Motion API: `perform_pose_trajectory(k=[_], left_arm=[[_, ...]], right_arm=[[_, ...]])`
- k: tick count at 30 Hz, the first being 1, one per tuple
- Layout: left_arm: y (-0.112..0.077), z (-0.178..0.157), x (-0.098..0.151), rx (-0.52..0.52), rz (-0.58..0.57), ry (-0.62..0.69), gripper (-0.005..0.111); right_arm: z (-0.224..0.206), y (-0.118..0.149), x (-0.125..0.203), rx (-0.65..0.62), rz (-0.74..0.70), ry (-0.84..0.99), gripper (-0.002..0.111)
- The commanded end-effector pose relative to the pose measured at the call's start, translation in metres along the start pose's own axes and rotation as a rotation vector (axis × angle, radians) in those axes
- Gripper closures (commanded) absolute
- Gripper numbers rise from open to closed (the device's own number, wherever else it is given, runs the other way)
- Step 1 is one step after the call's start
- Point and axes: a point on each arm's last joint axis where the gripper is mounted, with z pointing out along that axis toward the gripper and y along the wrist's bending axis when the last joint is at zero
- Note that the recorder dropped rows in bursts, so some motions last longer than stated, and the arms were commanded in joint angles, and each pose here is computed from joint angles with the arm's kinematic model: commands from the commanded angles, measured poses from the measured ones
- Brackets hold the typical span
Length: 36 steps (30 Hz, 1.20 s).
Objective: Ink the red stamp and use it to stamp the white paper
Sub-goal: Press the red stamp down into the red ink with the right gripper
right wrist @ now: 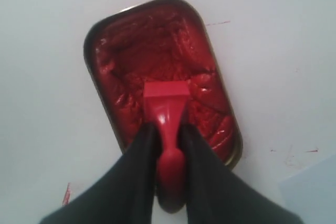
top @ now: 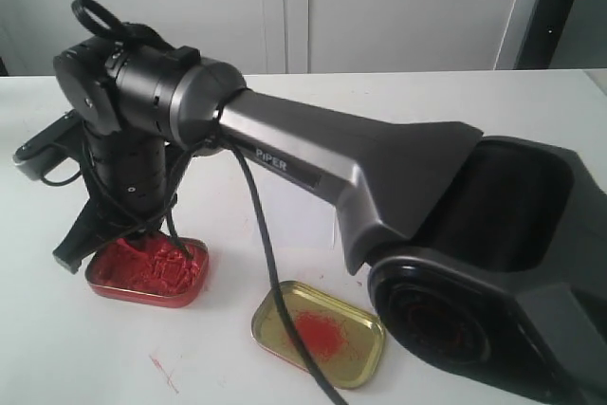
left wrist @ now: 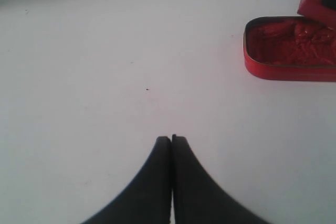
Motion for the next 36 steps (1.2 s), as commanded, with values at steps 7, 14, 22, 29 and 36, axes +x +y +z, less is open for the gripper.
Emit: perform_pose_trajectory(k=[7,14,22,29,36], left_arm=[[0.000,0.001,0.004,0.000,-0.002,0.012,0.107],[0.000,0.001,0.004,0.000,-0.002,0.012,0.107],[0.000,0.001,0.004,0.000,-0.002,0.012,0.107],[0.000,0.001,0.004,0.000,-0.002,0.012,0.107],[0.000,0.001,0.004,0.000,-0.002,0.012,0.107]], right_arm=[[0.015,0.004,0.001,0.036,-0.045,0.030,0.108],[0.018,0.000,0.002,0.078,-0.064,0.041,0.108],[0.032,0.001,0.004,0.070,-0.065,0.066,0.108],[0.051,0.005,0.008,0.038,-0.056,0.101,0.108],[0.073,0.009,0.014,0.007,-0.047,0.141,0.108]])
